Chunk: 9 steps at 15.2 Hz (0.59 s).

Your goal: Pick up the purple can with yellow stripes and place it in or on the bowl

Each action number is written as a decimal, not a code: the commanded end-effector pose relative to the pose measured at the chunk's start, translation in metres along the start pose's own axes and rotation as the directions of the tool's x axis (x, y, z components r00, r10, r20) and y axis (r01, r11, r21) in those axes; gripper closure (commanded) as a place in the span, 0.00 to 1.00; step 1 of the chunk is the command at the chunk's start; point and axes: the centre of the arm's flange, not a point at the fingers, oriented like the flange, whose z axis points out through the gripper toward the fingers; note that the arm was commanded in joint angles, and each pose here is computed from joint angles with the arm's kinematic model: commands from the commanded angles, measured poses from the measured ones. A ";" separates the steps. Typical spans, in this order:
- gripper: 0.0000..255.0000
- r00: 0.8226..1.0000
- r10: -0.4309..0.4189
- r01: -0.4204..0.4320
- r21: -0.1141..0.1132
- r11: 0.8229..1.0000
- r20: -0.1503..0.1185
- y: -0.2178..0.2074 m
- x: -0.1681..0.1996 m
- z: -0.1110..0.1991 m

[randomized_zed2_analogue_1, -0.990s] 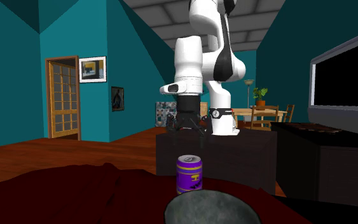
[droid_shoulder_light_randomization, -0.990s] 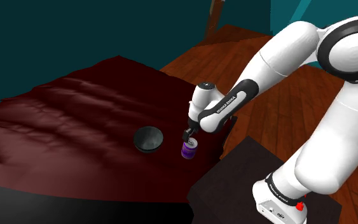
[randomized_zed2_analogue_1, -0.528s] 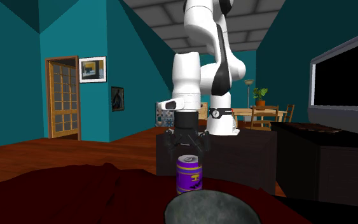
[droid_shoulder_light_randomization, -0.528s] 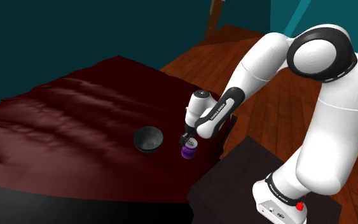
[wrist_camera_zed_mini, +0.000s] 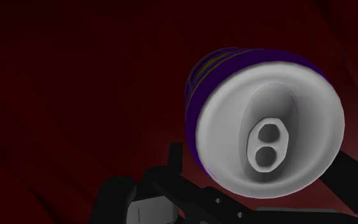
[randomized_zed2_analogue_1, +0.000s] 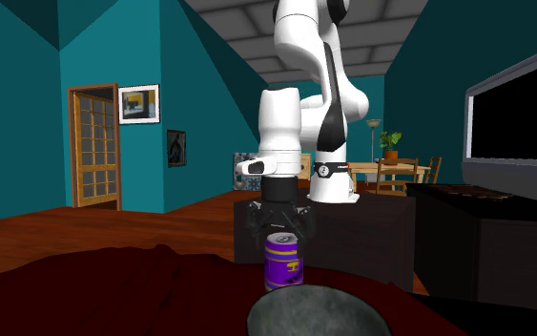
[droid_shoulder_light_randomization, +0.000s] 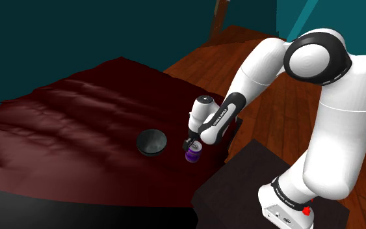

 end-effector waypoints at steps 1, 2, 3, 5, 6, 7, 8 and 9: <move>0.00 1.000 0.000 0.000 0.000 1.000 0.000 0.000 0.000 0.000; 0.00 1.000 0.000 0.000 0.000 1.000 0.000 0.000 0.000 0.000; 1.00 1.000 0.000 0.000 0.000 1.000 0.000 0.000 0.000 0.000; 1.00 1.000 0.000 0.000 0.000 1.000 0.000 0.000 0.000 0.000; 1.00 1.000 0.000 0.000 0.000 1.000 0.000 0.000 0.000 0.000; 1.00 1.000 0.000 0.000 0.000 1.000 0.000 0.000 0.000 0.000; 1.00 1.000 0.000 0.000 0.000 1.000 0.000 0.000 0.000 0.000; 1.00 1.000 0.000 0.000 0.000 1.000 0.000 0.000 0.000 0.000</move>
